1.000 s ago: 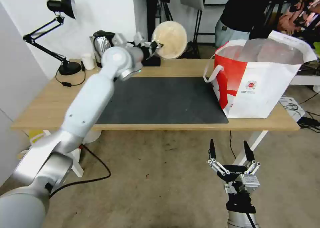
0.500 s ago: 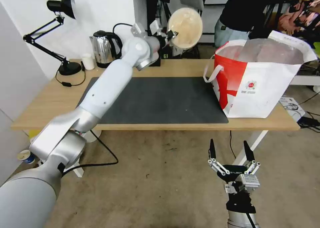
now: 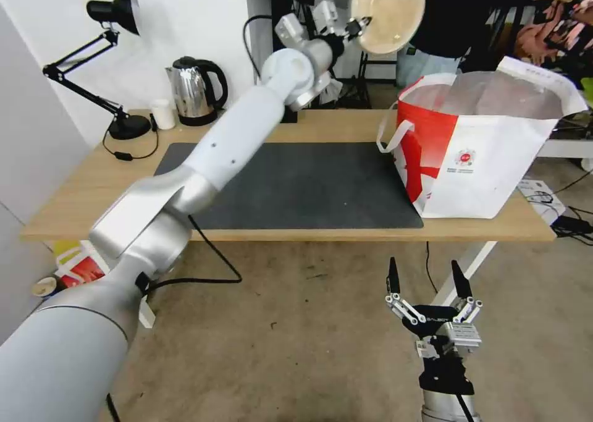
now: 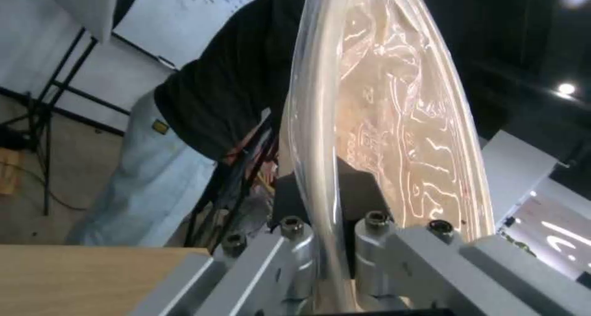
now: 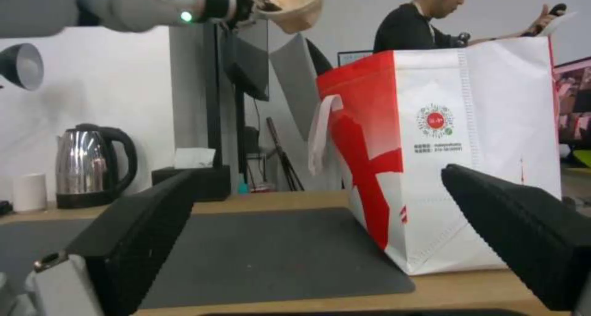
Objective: Pick up the trash from the table and place it into the takeout bag.
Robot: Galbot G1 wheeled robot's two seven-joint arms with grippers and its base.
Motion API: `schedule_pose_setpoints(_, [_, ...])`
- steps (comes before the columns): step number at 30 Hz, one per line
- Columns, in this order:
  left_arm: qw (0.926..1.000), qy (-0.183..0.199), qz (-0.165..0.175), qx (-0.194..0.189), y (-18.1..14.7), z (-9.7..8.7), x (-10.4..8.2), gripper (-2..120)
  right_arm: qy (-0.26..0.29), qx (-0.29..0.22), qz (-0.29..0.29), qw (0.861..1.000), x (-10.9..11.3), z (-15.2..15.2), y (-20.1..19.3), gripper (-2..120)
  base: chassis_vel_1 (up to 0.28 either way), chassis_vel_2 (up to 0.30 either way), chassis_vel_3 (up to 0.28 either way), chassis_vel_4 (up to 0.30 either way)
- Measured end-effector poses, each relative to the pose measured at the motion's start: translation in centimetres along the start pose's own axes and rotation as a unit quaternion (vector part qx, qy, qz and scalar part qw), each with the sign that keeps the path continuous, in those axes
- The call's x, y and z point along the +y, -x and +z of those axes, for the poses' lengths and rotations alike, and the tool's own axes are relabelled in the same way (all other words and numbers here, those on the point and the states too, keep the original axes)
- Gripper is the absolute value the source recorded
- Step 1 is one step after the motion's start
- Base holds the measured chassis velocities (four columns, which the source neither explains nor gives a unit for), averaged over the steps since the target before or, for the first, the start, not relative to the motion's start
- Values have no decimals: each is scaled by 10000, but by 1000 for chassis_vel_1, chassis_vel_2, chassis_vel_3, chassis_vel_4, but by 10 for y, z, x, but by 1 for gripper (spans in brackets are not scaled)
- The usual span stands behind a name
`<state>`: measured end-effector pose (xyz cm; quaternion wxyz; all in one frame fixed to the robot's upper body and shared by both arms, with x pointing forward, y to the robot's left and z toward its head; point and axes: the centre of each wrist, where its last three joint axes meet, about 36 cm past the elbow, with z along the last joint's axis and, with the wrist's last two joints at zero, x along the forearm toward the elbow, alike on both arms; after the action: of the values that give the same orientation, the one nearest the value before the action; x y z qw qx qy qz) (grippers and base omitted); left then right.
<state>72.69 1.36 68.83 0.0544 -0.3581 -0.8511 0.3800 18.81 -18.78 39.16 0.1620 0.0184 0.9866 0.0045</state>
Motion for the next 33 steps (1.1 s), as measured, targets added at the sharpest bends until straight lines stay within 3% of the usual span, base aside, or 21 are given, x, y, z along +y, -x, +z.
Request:
schedule_pose_setpoints(6, [10000,74,39,-40,10,8,6,1,0,0,0,10000,0,0,0,100,0,0,0,0])
schedule_pose_setpoints(21, [9953,493,618,563,17,43,6,1,0,0,0,10000,0,0,0,100,0,0,0,0])
schedule_pose_setpoints(33, [9919,640,739,810,15,67,15,1,0,0,0,10000,0,0,0,100,0,0,0,0])
